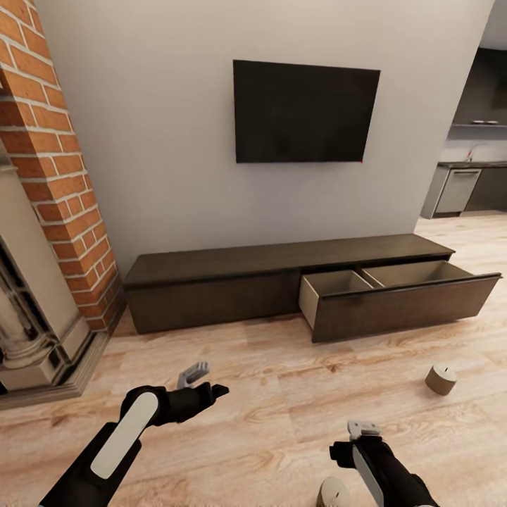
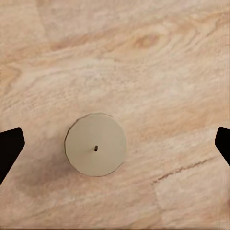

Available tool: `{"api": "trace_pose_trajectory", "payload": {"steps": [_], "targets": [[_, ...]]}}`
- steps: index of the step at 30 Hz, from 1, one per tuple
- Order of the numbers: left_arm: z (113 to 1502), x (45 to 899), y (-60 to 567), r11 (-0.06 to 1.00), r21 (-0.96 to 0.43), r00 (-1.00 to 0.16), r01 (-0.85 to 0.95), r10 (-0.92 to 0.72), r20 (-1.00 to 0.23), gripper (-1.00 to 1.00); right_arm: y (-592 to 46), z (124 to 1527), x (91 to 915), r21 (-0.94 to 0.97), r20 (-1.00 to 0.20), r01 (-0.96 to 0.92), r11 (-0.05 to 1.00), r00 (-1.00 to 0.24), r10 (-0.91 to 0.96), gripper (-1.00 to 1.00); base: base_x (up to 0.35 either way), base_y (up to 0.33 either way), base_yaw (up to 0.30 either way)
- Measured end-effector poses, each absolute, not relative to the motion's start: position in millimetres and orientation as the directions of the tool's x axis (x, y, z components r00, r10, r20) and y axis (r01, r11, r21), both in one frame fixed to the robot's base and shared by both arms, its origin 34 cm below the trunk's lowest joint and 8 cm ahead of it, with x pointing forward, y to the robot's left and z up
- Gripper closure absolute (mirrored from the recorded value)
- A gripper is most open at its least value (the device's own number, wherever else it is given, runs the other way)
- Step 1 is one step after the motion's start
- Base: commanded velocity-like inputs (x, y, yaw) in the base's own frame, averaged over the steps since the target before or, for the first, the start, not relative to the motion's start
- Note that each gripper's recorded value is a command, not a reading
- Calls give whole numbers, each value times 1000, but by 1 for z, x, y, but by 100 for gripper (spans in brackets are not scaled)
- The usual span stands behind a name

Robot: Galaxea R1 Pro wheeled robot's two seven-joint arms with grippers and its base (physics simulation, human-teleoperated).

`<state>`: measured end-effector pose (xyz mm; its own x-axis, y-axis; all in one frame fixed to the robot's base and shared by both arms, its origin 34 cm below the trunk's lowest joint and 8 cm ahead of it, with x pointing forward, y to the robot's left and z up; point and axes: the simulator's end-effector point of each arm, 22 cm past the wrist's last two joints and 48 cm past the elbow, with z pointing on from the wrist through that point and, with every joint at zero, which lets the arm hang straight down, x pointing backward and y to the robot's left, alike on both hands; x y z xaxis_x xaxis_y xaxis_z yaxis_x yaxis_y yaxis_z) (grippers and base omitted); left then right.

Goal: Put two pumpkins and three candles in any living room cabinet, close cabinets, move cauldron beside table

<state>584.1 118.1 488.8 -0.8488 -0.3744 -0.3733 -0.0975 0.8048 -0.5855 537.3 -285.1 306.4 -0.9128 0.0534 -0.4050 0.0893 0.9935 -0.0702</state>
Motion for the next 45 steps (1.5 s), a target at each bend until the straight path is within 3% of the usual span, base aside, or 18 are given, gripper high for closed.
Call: {"api": "trace_pose_trajectory", "payload": {"steps": [6,17,26,45], "targets": [[476,576,116,797,-597,-865,-92,-361,-349,-100,-261,289,537,-49,-390,66,997,-920,42,-100,0,0,0],[494,560,120,630,-767,-898,-118,-398,-189,-100,-250,267,532,-45,-385,46,998,-923,25,-100,0,0,0],[488,556,126,563,-809,-905,-168,-414,-100,-100,-248,249,523,-45,-352,41,998,-936,22,-100,0,0,0],[453,553,129,544,-805,-908,-237,-418,-14,-100,-249,214,503,-48,-283,39,998,-959,24,-100,0,0,0]]}}
